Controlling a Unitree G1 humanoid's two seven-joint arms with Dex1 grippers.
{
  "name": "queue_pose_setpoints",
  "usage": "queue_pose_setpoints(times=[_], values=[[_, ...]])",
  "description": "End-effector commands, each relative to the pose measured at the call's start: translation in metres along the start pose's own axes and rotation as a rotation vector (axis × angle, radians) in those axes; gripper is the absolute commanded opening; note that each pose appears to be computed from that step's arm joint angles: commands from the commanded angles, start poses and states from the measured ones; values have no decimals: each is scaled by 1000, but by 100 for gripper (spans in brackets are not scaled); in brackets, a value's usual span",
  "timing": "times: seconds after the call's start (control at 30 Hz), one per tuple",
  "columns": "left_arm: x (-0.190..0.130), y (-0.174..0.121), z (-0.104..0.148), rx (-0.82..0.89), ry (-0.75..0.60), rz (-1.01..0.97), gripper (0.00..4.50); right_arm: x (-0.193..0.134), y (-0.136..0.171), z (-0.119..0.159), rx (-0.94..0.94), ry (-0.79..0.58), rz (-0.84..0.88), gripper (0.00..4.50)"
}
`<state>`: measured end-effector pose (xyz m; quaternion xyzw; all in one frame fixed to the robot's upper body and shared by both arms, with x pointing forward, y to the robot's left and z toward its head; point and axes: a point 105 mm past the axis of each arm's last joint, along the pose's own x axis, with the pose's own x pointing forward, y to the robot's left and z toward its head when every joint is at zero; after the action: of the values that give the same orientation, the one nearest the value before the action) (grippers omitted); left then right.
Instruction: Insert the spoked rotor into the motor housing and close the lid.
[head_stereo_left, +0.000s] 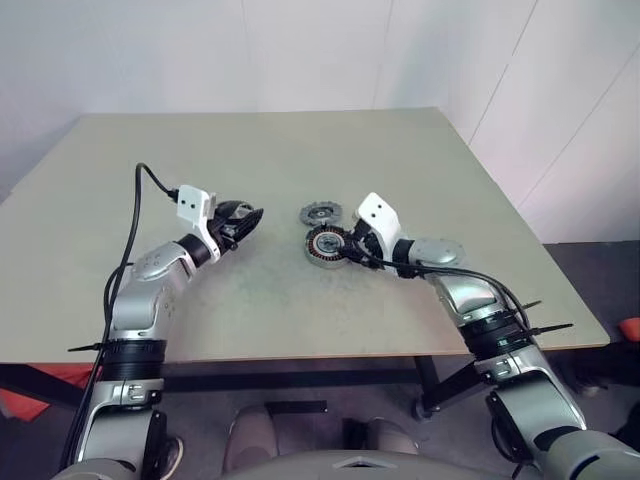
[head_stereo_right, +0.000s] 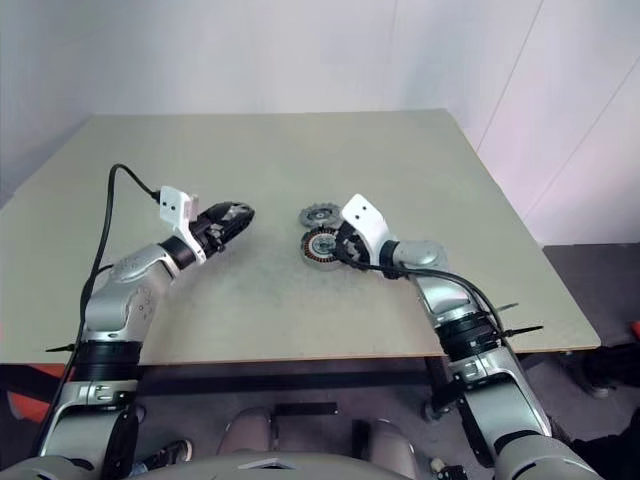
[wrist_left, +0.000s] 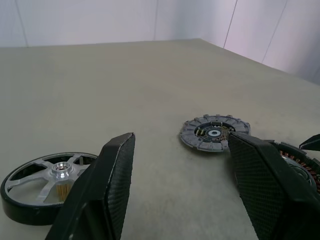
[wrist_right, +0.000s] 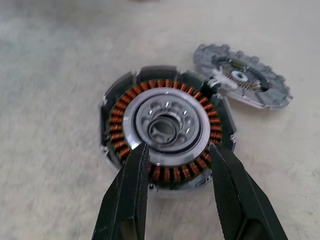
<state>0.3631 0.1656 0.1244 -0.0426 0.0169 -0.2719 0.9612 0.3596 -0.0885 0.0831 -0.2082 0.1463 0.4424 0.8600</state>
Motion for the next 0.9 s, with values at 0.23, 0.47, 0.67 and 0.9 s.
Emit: queue_pose_setpoints(times=[0.23, 0.47, 0.67, 0.9], values=[[-1, -5, 14, 28, -47, -1, 312, 9, -5, 14, -114, 2, 48, 211], [-5, -3, 13, 22, -47, 22, 312, 17, -10, 10, -125, 12, 49, 211], [-7, -2, 13, 27, -42, 27, 312, 22, -15, 8, -133, 17, 46, 211], [-8, -1, 9, 28, -33, 33, 312, 25, -16, 14, -140, -1, 41, 211]])
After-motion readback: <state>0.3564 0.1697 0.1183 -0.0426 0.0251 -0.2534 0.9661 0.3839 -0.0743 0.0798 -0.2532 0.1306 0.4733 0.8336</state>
